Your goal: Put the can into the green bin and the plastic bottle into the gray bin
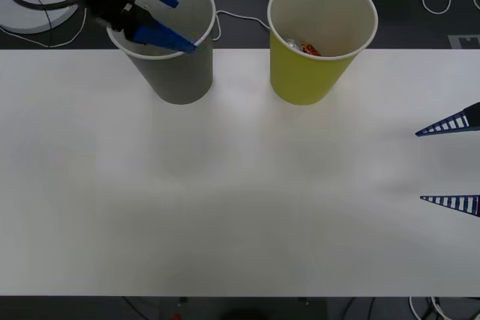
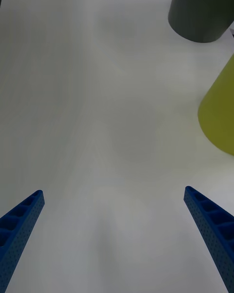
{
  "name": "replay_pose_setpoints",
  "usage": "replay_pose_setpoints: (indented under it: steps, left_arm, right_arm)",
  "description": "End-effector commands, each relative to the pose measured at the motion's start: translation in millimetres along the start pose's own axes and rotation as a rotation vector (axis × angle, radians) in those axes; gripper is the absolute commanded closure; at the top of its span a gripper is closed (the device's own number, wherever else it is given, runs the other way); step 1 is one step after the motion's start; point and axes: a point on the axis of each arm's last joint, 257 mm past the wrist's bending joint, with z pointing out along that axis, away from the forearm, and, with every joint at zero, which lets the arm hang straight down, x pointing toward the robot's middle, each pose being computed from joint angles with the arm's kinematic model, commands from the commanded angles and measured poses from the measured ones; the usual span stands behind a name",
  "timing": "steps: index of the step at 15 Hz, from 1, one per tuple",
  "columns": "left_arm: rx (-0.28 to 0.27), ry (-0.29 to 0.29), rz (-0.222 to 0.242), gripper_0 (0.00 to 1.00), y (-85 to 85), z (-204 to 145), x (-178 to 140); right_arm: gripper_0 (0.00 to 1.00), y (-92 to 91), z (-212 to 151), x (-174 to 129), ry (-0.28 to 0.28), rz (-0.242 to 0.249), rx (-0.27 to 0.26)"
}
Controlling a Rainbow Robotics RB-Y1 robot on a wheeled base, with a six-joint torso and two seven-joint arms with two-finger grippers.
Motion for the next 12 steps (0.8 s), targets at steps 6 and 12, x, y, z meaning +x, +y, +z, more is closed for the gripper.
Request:
replay_pose_setpoints:
  steps: [6, 12]
  left_arm:
    - [-0.016, -0.035, 0.1, 0.0, -23.9, -22, 93]
    - [0.002, -0.043, 0.221, 0.0, -46.0, -24, 148]
  right_arm:
    - [0.0, 0.0, 0, 0, 0.0, 0.0, 0.0]
    - [0.0, 0.0, 0, 0, 0.0, 0.0, 0.0]
